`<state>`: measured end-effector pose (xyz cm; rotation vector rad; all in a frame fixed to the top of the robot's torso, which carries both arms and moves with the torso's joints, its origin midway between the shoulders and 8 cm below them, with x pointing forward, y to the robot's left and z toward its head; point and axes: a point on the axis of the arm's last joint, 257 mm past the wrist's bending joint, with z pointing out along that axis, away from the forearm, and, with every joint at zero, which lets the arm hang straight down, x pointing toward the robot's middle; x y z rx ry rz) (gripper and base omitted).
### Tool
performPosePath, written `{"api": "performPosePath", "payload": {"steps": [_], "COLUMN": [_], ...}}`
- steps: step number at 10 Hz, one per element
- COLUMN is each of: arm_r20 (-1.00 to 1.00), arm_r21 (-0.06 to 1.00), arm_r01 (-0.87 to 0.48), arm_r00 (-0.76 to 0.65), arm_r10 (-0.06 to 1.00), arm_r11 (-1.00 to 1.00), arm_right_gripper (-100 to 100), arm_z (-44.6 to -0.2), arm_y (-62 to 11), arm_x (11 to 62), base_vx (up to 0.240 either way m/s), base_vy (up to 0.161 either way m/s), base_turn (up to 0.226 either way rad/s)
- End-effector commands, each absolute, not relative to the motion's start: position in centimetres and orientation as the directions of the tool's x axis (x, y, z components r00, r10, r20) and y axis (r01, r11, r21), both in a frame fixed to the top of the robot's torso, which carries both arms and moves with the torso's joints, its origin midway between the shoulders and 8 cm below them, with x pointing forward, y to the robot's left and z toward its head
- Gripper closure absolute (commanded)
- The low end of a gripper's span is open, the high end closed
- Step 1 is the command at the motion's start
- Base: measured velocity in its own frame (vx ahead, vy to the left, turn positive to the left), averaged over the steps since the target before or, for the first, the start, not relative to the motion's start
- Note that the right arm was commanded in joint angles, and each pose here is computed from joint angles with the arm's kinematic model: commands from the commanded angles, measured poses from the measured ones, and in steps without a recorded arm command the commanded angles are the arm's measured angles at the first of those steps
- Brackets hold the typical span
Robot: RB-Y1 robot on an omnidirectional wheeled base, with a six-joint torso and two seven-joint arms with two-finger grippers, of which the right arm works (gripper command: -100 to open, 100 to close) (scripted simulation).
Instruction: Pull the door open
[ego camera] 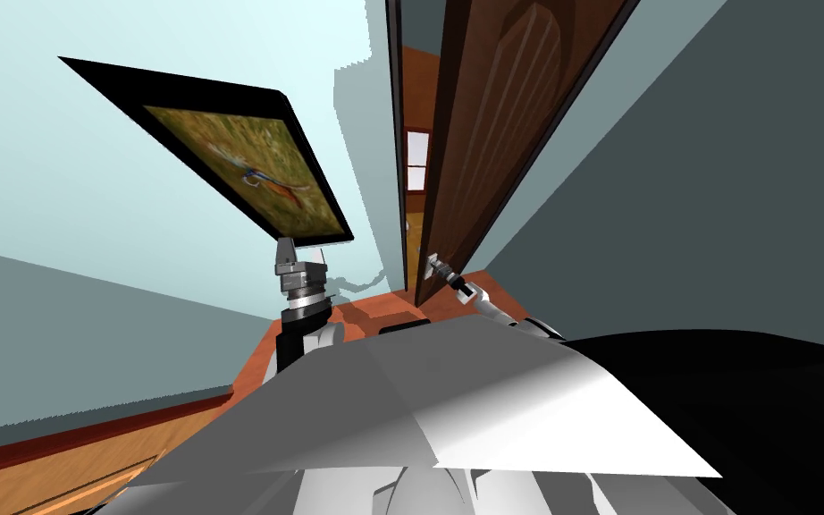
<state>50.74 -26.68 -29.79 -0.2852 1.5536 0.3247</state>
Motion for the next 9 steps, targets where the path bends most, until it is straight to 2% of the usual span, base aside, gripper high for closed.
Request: {"api": "performPosePath", "payload": {"steps": [1,5,8,9], "arm_r20": [-1.000,-0.980,-0.966,-0.948], "arm_r21": [0.027,0.194,0.255,0.308], "arm_r01": [-0.380,-0.224,-0.166,-0.112], "arm_r00": [-0.007,-0.075,-0.097,-0.117], "arm_r10": [0.026,0.182,0.241,0.296], "arm_r11": [0.924,0.955,0.953,0.945], "arm_right_gripper": [100,100,100,100], "arm_z": [-29.7,-30.4,-30.9,-31.5], "arm_y": [-26.6,-30.0,-31.1,-32.0], "arm_x": [50.7,52.7,53.1,53.5], "base_vx": [0.000,-0.041,-0.026,-0.030], "base_vy": [0.000,-0.008,-0.014,-0.025], "base_turn": [0.000,-0.051,-0.039,-0.028]}}
